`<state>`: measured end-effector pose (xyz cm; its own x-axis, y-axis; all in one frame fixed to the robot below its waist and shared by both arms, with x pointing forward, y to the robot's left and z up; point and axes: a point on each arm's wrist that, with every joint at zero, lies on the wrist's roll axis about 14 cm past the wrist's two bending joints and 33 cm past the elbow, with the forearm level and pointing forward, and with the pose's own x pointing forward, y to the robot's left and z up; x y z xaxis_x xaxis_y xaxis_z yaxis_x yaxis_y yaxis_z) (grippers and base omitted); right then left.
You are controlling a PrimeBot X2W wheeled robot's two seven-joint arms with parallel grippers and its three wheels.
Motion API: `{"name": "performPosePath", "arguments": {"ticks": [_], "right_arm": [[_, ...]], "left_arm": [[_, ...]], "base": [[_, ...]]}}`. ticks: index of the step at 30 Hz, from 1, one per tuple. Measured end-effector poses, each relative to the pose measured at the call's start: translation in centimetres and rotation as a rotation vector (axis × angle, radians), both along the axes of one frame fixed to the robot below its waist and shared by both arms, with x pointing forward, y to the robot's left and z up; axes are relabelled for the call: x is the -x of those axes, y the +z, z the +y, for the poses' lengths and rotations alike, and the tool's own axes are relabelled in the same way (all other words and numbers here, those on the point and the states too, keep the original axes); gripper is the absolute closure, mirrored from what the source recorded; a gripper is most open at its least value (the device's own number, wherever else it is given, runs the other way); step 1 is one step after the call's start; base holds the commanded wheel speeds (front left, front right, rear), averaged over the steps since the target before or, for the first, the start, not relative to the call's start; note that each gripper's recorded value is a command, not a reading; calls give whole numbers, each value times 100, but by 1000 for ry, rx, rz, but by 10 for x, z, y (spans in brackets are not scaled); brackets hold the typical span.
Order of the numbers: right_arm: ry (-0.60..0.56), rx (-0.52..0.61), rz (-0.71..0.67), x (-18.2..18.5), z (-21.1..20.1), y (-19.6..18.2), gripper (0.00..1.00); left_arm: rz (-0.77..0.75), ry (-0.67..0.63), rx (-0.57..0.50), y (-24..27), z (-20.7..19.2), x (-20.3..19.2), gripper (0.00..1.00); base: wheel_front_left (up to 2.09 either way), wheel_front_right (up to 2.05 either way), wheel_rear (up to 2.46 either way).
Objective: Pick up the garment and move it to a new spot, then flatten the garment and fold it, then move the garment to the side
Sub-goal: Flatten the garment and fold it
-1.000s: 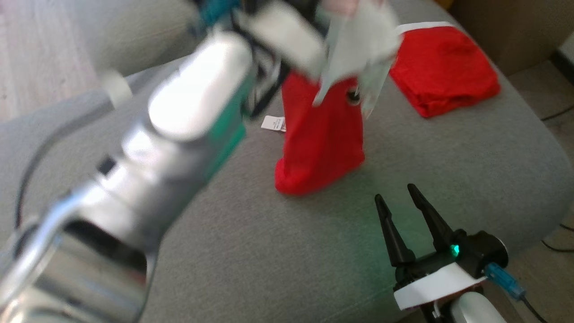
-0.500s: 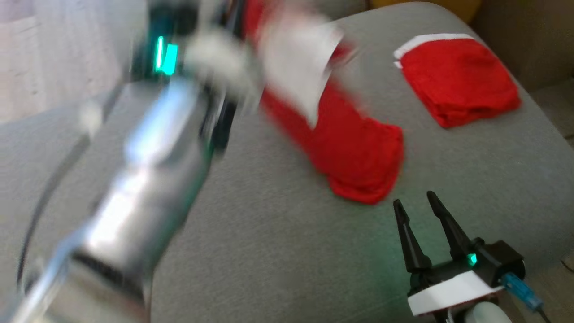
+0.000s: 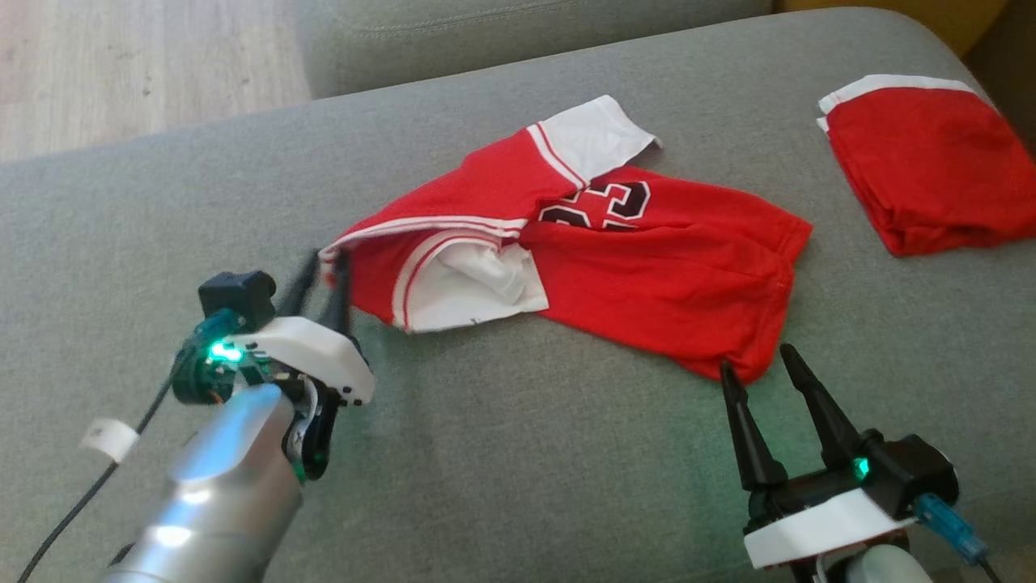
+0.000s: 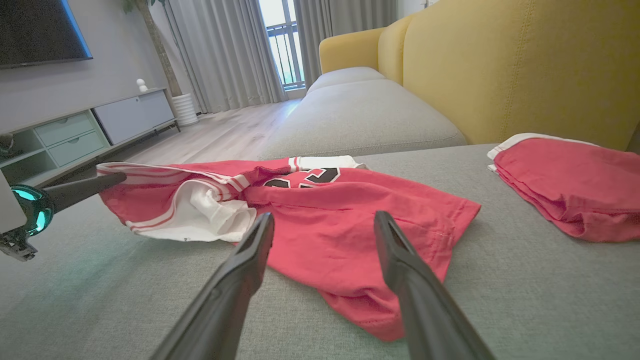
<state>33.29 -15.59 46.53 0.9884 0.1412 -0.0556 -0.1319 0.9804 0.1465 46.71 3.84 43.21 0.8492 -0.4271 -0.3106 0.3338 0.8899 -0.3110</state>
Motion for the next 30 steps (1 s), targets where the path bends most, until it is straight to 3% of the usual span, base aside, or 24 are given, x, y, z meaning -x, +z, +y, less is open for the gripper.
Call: {"name": "performPosePath", "arguments": {"ticks": [7, 12, 18, 24, 30], "right_arm": [[17, 9, 9, -3, 2, -3, 0], [26, 17, 30, -6, 1, -10, 0], [34, 18, 59, -9, 3, -19, 0], [30, 26, 53, -15, 1, -17, 0], [9, 33, 84, -14, -6, -26, 0]], "left_arm": [[-246, -11, -259, 25, 12, -8, 0], [-446, -167, -306, 46, -39, 21, 0], [-395, -376, -291, 7, -88, 71, 0], [-383, -492, -328, -8, -115, 67, 0], [-325, -529, -356, -24, -126, 48, 0]], "base": [[0, 0, 0], [0, 0, 0], [0, 0, 0], [0, 0, 0], [0, 0, 0]]}}
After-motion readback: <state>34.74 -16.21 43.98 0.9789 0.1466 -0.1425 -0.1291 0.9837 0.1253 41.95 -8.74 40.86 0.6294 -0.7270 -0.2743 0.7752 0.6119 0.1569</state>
